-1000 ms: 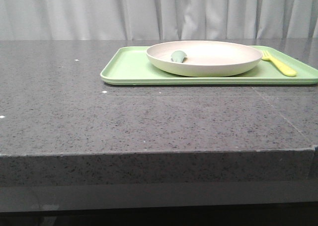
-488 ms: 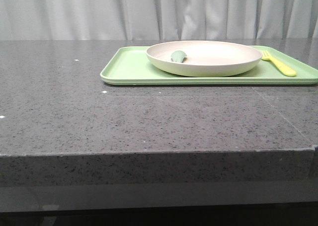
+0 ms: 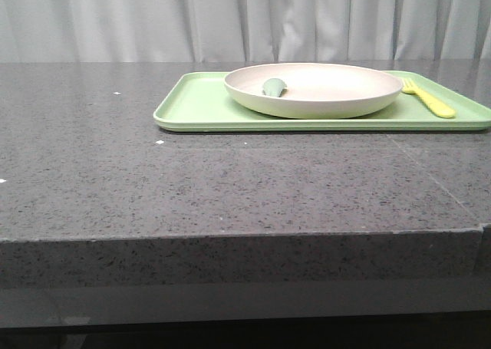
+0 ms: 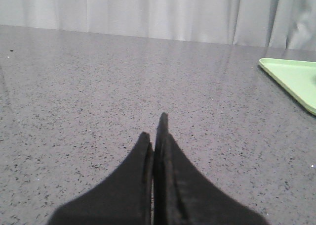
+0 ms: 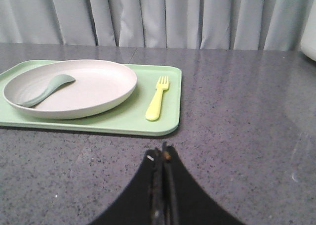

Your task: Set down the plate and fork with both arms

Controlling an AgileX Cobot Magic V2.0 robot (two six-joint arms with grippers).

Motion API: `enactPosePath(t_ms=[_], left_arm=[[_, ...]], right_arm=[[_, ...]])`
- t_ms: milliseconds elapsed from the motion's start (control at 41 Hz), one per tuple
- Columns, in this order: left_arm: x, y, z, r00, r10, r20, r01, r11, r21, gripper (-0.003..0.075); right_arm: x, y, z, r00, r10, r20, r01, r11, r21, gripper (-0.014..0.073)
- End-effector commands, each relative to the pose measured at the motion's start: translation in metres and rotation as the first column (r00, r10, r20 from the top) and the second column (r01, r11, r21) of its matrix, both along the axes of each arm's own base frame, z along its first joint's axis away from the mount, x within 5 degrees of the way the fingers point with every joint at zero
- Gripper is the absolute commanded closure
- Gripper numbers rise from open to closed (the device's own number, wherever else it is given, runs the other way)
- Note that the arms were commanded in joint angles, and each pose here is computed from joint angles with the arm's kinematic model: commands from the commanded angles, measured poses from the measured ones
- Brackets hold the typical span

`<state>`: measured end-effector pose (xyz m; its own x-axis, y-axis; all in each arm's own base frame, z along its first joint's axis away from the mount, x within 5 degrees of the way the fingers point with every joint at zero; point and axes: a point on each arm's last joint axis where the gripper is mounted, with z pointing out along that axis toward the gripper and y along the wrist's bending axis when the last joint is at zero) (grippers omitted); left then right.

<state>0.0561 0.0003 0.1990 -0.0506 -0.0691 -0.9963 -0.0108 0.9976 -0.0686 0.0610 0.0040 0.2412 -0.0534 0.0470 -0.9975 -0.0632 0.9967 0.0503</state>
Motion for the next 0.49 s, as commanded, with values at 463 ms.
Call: enactPosePath(t_ms=[463], left_arm=[[-0.001,0.000,0.008,0.995,0.004,0.101,-0.004,1.000,-0.001,0.0739]], right_arm=[[-0.006,-0.001,-0.045,1.000,-0.007,0.027,0.007,1.000,-0.015,0.0712]])
